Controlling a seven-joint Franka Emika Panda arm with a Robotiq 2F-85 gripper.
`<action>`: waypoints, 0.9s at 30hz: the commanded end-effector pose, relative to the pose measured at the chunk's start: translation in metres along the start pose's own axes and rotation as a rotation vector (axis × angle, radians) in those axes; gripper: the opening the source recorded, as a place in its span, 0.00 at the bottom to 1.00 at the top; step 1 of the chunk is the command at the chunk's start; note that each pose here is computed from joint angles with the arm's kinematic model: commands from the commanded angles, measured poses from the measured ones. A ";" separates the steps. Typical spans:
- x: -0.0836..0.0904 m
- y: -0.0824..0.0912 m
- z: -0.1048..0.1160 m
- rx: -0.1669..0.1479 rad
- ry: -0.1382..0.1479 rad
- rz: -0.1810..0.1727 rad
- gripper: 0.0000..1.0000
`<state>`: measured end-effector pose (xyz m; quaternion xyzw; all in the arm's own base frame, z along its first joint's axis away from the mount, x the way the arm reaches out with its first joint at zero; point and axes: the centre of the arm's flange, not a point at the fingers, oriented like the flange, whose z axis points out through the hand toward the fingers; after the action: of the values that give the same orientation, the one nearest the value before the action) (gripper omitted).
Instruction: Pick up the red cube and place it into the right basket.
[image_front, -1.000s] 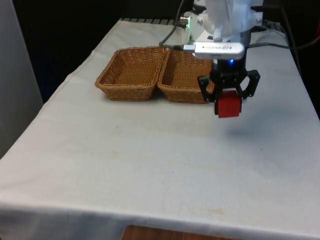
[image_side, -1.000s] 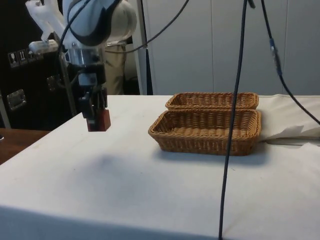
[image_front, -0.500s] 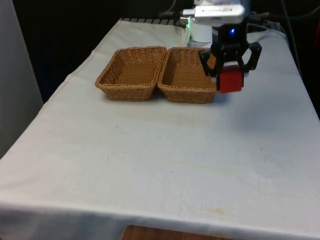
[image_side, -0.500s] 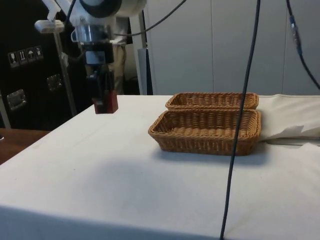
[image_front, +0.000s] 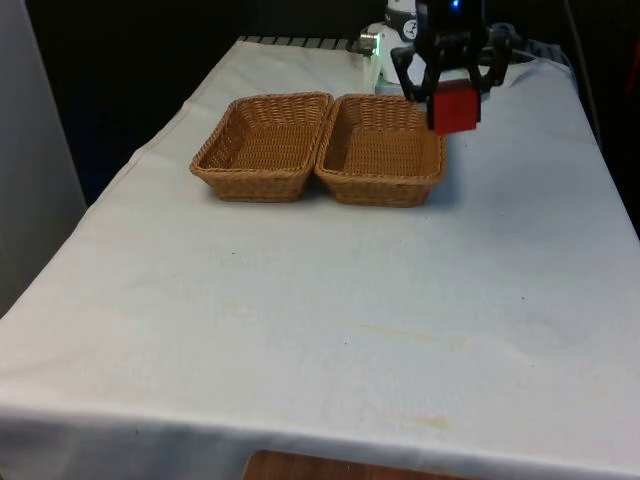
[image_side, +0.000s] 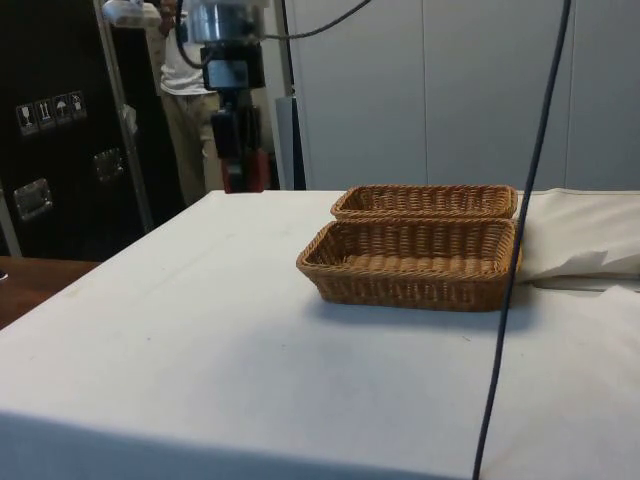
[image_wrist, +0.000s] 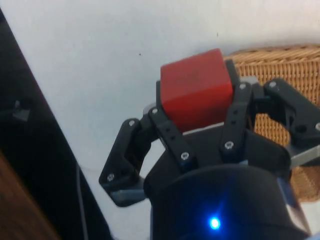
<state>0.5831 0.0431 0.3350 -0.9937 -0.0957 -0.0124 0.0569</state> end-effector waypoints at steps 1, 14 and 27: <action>-0.006 0.001 -0.005 -0.005 0.002 -0.001 0.03; -0.050 0.005 -0.030 0.009 0.013 -0.008 0.03; -0.086 0.010 -0.042 0.033 0.023 -0.011 0.03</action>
<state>0.4999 0.0121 0.3723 -0.9919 -0.1008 -0.0225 0.0744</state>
